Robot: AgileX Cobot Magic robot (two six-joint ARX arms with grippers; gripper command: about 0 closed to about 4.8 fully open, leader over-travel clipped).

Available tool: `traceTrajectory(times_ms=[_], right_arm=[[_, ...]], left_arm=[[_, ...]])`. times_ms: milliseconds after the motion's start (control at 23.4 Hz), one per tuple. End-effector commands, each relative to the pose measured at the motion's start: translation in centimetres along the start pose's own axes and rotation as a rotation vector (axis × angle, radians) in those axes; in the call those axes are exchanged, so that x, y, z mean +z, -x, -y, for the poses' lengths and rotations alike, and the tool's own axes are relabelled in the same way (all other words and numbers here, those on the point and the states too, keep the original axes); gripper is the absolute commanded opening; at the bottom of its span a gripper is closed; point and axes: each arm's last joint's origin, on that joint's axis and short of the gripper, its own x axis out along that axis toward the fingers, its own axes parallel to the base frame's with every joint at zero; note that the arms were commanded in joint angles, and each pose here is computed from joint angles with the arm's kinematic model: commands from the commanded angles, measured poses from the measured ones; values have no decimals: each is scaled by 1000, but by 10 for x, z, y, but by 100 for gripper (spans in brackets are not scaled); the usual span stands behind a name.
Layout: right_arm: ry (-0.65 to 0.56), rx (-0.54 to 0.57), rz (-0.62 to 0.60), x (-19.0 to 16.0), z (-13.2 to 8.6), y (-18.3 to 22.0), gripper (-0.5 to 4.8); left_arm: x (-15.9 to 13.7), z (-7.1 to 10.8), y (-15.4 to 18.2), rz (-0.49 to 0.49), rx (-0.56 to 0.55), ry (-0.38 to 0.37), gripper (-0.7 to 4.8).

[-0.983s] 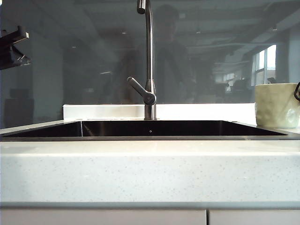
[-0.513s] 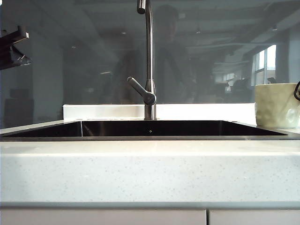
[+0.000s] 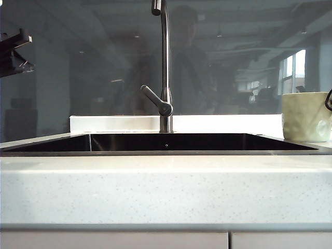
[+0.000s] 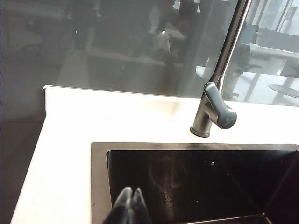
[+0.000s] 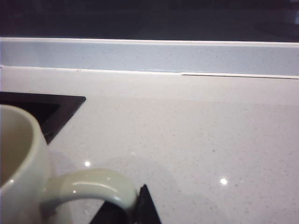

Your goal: Pick up the mug next to the sink, go to the faucet to get some water, pour the water into the sink, and finally put the mug back to its place.

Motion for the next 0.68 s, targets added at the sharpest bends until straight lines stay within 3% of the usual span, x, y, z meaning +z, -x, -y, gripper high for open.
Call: traceTrajectory(times_ms=[43, 299, 385, 427, 684], right_arm=[[11, 6, 83, 10, 0, 0, -5], [-48, 7, 149, 21, 0, 2, -5], [-118, 15, 174, 29, -1, 5, -5], [-177, 33, 197, 36, -5, 6, -5], [-232, 123, 211, 65, -42, 0, -5]], left_arm=[[3, 0, 0, 16, -6, -17, -4], [1, -2, -5, 8, 2, -18, -4], [-1, -5, -16, -9, -8, -13, -4], [-4, -7, -30, -29, -37, -15, -5], [-19, -16, -95, -77, -195, -16, -5]])
